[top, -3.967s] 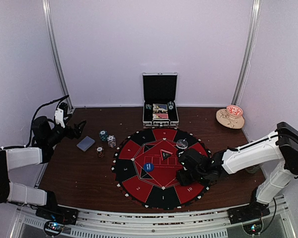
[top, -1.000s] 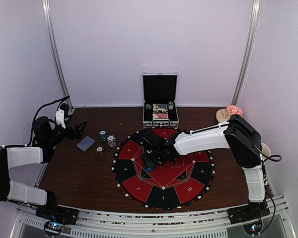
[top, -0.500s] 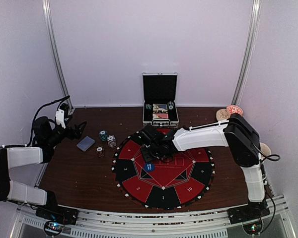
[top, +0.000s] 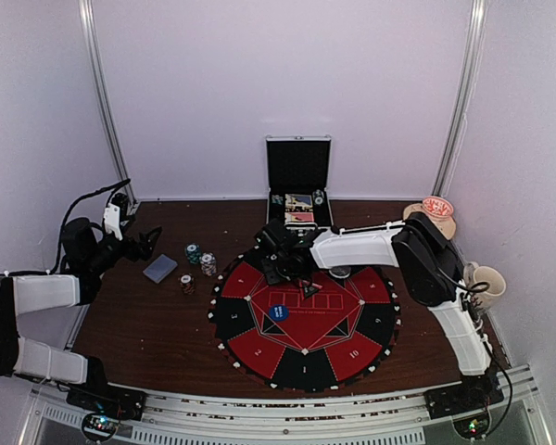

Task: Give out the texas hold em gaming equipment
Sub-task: Place the big blind button at position 5, then pick up the small blind button from the poker table mat.

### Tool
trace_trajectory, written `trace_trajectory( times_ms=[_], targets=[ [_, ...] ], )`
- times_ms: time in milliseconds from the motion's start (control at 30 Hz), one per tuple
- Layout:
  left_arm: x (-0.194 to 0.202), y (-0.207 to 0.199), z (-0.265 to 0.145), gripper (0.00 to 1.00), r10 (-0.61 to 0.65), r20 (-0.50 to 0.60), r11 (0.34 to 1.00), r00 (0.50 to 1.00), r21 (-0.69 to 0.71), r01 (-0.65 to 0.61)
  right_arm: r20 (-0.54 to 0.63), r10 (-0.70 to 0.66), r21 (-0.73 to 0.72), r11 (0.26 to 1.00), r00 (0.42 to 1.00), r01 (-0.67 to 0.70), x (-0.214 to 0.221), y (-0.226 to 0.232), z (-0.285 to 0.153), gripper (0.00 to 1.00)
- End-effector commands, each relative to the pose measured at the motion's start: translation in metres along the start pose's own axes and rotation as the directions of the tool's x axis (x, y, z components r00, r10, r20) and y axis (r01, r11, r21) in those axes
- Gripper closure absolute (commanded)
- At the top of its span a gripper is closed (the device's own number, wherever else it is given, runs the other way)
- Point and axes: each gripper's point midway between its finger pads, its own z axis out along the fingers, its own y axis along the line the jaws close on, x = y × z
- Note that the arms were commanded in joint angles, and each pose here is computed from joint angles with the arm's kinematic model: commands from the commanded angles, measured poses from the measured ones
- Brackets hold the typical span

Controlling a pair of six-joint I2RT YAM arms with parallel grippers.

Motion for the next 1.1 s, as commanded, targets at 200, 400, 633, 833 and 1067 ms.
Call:
trace_trajectory(
  times_ms=[200, 400, 633, 833, 1067],
  targets=[
    [-0.012, 0.004, 0.002, 0.02, 0.033, 0.043, 0.999, 0.999, -0.007, -0.033, -0.033, -0.029, -0.051, 0.998, 0.999, 0.027, 0.007, 0.006, 0.012, 0.46],
    [-0.013, 0.004, 0.002, 0.02, 0.033, 0.045, 0.999, 0.998, -0.007, -0.033, -0.041, -0.037, -0.073, 0.997, 0.998, 0.034, 0.010, 0.010, 0.014, 0.45],
    [-0.013, 0.004, 0.002, 0.02, 0.034, 0.045, 0.999, 0.998, -0.007, -0.034, -0.051, -0.058, -0.062, 0.997, 0.997, 0.054, 0.010, 0.009, 0.013, 0.30],
    [-0.012, 0.004, 0.003, 0.02, 0.034, 0.041, 0.999, 0.999, -0.008, -0.033, 0.000, -0.072, -0.077, 0.994, 0.997, 0.072, -0.009, 0.002, -0.034, 0.17],
    [-0.012, 0.004, 0.002, 0.02, 0.034, 0.043, 0.999, 0.998, -0.008, -0.034, -0.020, -0.196, -0.153, 0.970, 0.980, 0.191, 0.025, 0.016, -0.085, 0.14]
  ],
)
